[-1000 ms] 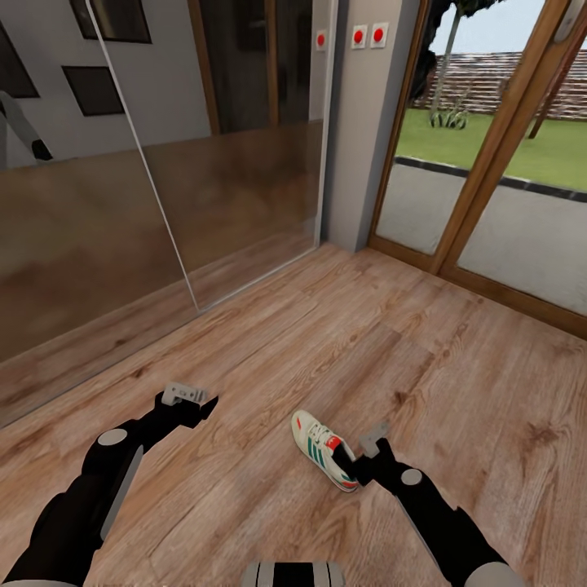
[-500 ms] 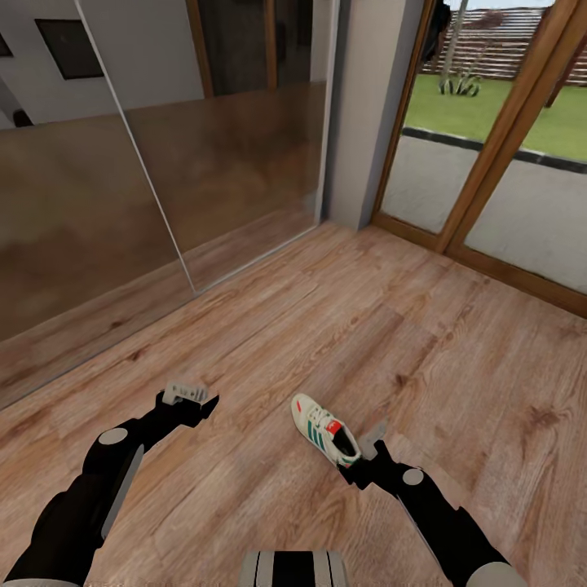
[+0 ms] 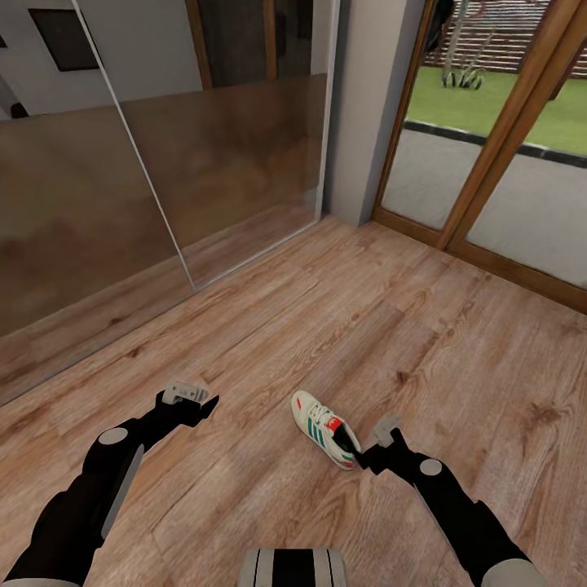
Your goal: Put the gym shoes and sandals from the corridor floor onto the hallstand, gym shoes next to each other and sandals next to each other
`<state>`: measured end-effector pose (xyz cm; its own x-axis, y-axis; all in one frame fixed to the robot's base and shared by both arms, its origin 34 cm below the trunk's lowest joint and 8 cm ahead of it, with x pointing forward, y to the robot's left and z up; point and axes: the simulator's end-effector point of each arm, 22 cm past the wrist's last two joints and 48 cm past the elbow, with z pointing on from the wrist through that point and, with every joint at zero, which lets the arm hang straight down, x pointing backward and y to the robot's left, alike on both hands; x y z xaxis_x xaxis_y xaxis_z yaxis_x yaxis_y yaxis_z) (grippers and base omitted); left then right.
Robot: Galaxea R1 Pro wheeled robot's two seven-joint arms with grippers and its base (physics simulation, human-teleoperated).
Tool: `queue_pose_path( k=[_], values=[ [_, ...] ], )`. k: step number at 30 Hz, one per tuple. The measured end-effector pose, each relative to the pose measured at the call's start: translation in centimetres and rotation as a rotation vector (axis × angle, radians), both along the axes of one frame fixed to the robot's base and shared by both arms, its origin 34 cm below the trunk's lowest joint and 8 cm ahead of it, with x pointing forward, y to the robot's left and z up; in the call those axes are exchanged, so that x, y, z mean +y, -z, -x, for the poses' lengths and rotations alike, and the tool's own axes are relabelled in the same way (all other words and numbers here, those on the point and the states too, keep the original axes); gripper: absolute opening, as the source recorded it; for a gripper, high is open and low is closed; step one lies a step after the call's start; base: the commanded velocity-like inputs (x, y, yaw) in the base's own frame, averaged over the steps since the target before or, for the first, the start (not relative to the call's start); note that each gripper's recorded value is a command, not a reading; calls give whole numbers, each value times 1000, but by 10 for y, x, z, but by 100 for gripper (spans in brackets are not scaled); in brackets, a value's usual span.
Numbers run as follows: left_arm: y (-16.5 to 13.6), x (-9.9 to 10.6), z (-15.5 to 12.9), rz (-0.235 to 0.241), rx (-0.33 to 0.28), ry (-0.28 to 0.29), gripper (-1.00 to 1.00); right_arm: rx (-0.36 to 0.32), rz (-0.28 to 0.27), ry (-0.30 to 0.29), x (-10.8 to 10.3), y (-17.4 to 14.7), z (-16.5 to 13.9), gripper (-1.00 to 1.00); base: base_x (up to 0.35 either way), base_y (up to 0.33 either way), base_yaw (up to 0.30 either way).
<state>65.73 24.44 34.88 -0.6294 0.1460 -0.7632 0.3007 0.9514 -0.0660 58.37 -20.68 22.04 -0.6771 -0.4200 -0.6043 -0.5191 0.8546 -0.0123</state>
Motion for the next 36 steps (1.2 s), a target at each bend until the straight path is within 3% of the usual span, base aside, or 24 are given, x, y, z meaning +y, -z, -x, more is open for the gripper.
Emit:
queue_pose_path(
  k=[17,36],
  values=[
    [3,1,1,1,5,-3,100,-49,-9,18,-3,-16,-18,100,0,0,0],
    [49,1,15,0,83,-4,100,30,-8,18,-3,26,5,100,0,0,0]
  ],
)
